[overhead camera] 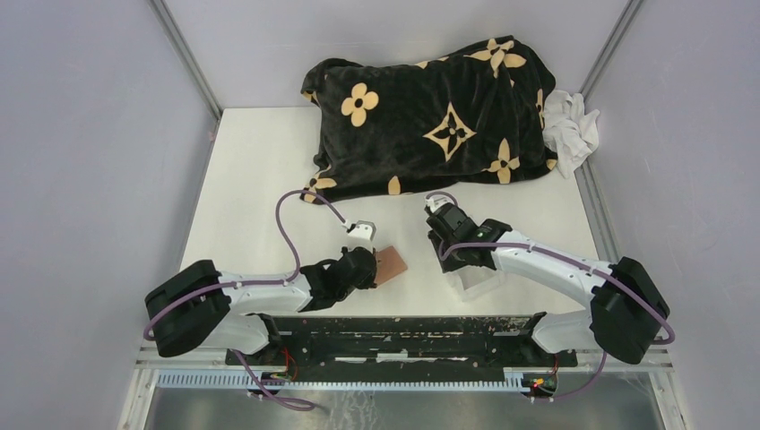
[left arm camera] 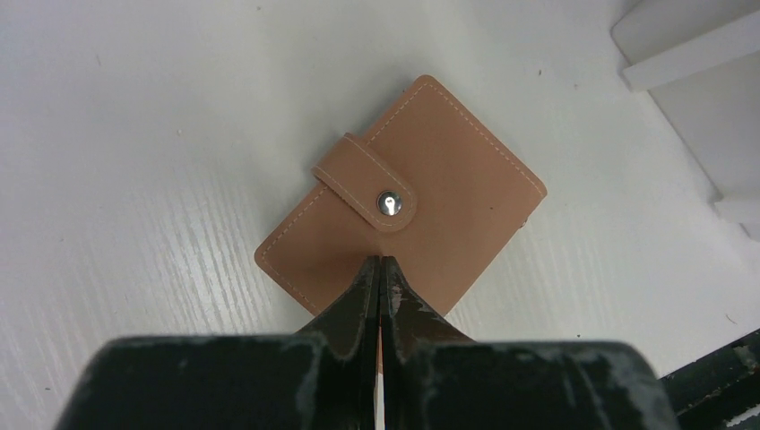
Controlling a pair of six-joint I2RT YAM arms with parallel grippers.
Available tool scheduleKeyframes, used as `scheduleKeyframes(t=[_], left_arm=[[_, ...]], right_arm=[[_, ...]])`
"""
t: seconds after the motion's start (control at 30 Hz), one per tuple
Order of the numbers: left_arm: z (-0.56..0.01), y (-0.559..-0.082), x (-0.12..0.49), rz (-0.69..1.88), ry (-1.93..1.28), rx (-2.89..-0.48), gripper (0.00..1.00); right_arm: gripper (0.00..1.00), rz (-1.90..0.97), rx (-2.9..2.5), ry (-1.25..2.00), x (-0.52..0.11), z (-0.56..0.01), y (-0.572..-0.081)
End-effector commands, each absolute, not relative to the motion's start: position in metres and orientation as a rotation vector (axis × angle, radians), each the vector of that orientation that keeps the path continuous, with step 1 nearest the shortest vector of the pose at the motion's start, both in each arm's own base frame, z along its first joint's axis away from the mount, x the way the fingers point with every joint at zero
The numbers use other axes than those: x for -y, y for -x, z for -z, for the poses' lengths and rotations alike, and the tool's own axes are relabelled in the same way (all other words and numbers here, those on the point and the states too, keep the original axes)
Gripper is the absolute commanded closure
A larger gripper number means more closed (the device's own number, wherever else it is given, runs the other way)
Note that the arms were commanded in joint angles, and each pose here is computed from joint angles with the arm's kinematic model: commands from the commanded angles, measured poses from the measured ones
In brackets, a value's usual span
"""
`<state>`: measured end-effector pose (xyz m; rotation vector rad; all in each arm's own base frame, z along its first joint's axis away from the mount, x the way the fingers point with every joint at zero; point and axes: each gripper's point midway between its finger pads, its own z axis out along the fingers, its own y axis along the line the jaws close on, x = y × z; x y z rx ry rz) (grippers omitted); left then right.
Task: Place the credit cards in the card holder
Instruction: Move the storage box to the center of the board.
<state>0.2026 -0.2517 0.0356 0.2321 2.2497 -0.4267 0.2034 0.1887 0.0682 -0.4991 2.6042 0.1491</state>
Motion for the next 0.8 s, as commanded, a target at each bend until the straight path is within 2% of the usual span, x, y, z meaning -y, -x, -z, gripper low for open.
scheduleKeyframes(t=[0.0, 0.07, 0.3, 0.77], left_arm=[[-0.035, -0.202, 0.241, 0.401, -0.164, -2.240, 0.97], [-0.031, -0.201, 0.239, 0.397, -0.153, -2.248, 0.97], [-0.019, -0.199, 0.236, 0.377, -0.080, -2.284, 0.97], [-0.006, -0.206, 0.227, 0.203, 0.197, -2.296, 0.97]], right_arm=[[0.70, -0.187, -2.586, 0.476, -0.196, -0.067, -0.215], [0.75, -0.180, -2.582, 0.481, -0.197, -0.067, -0.220], [0.80, -0.146, -2.560, 0.484, -0.196, -0.067, -0.244], [0.83, -0.167, -2.530, 0.410, -0.221, -0.068, -0.308]])
